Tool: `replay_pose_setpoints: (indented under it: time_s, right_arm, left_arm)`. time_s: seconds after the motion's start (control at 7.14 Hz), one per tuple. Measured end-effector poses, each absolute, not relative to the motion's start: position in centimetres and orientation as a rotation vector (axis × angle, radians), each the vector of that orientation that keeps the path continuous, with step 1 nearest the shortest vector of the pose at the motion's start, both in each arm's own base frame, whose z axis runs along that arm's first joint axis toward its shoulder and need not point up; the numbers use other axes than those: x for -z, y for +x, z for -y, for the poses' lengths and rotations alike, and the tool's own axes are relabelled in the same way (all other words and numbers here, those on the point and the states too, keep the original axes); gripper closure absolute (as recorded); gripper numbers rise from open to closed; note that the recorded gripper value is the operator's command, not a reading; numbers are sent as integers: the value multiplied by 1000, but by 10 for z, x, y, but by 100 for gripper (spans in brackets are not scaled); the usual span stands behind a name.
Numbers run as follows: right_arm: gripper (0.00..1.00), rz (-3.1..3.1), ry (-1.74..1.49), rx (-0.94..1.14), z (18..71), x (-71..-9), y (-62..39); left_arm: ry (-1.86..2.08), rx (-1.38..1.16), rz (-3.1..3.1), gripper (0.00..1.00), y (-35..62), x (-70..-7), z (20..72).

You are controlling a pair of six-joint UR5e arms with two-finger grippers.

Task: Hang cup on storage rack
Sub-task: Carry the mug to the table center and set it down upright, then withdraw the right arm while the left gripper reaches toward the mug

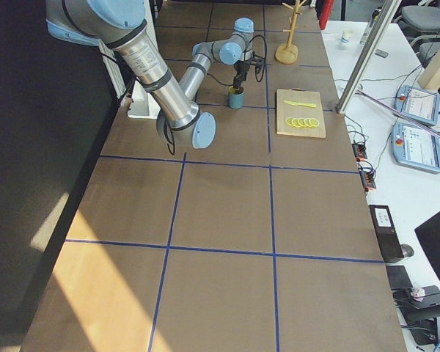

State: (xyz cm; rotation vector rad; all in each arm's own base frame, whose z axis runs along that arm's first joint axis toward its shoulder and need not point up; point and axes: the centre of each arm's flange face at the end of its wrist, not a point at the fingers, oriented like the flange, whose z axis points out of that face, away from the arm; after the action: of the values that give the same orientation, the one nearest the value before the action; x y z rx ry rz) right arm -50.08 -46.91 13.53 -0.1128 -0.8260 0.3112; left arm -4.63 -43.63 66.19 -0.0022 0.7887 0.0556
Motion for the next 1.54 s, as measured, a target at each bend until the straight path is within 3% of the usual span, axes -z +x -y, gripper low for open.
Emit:
replay_pose_setpoints:
  time_s: [0.42, 0.84, 1.26, 1.54]
  right_arm:
    - [0, 779, -65, -150, 559, -223, -365]
    - [0, 733, -4, 93, 596, -382, -193]
    - [0, 743, 27, 264, 539, -536, -19]
    - [0, 741, 16, 228, 472, -608, 60]
  left_arm:
    - [-2, -55, -790, 0, -46, -661, 435]
    - [41, -69, -793, 0, -45, -645, 451]
    - [152, -120, -798, 0, -43, -628, 465]
    - [212, -149, -801, 0, -42, -620, 469]
